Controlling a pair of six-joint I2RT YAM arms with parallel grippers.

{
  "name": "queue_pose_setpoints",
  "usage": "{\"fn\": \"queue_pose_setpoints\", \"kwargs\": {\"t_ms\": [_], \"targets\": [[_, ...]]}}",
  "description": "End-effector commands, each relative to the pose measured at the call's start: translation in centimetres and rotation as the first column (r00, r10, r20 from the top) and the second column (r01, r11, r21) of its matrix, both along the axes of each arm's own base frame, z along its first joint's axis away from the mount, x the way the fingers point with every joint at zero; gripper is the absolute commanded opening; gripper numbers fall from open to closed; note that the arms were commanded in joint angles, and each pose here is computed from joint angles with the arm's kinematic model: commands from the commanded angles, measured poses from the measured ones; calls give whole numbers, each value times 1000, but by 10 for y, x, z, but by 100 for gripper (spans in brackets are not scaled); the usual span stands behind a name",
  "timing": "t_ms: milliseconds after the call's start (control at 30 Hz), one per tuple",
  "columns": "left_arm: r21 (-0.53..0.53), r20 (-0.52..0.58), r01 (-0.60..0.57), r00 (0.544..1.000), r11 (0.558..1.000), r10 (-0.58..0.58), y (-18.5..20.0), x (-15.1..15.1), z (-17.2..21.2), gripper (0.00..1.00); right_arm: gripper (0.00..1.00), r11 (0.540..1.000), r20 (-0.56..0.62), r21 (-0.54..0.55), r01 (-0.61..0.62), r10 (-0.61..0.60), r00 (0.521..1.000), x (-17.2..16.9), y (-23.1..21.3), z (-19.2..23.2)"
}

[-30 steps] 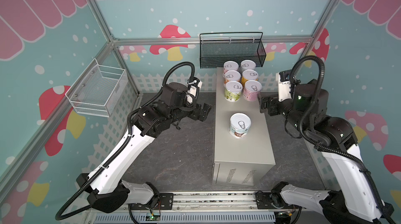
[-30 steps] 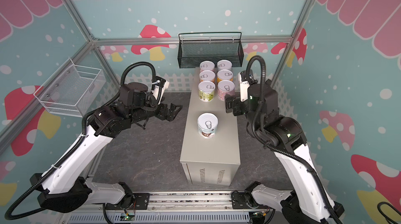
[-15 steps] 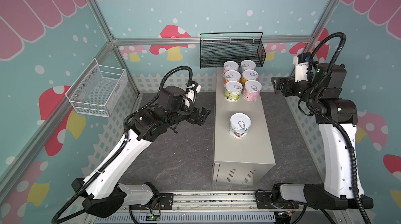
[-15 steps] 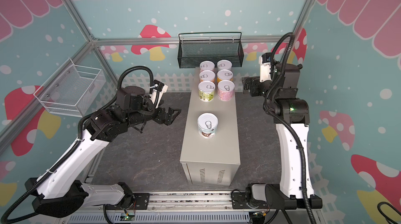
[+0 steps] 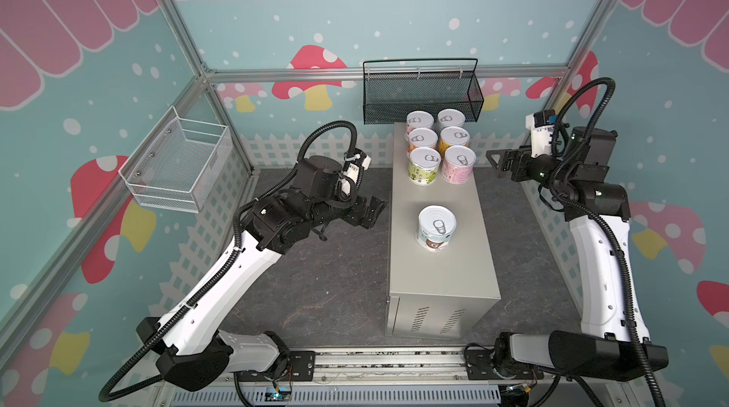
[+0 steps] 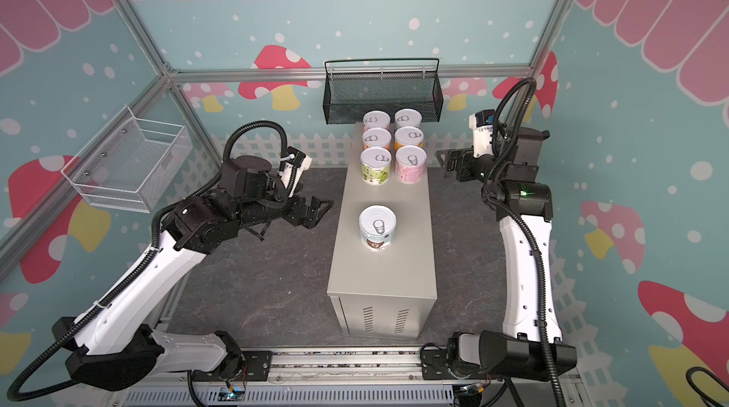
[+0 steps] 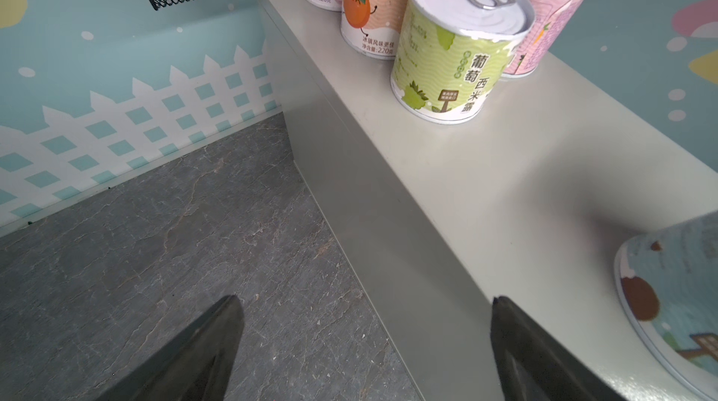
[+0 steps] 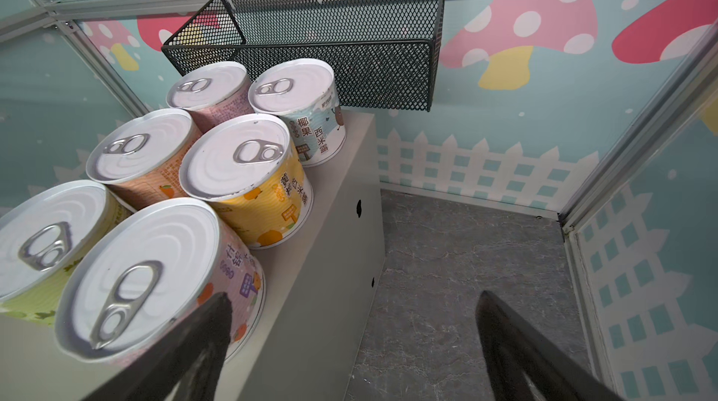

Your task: Place and organize the canned foods onto the counter

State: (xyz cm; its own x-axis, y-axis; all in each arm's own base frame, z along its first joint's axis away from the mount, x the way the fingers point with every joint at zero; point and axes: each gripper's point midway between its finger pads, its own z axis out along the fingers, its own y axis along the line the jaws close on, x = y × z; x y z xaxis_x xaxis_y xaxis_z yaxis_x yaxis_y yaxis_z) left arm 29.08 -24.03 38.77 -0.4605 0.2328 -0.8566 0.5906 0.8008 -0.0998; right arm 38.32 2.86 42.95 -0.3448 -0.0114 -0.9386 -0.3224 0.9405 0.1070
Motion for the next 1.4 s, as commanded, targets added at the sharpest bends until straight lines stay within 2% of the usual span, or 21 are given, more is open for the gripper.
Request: {"fn": "queue_pose_setpoints", "kwargs": {"t_ms": [0, 233, 700, 1367], "targets": [[-8, 6, 15, 1000, 1000, -15, 0, -3, 4, 99, 99, 998, 43, -2, -60, 61, 997, 3, 7, 4], [-10, 2, 16, 1000, 1000, -16, 1, -4, 3, 99, 99, 993, 16, 17, -115, 114, 993, 4, 15, -10], [-17, -2, 24, 1000, 1000, -24, -2, -6, 0, 99, 99, 988, -15, 30, -149, 149, 989, 8, 19, -28], [-20, 1, 27, 1000, 999, -27, -3, -7, 0, 99, 100, 983, -14, 40, -181, 182, 983, 5, 25, -31]]}}
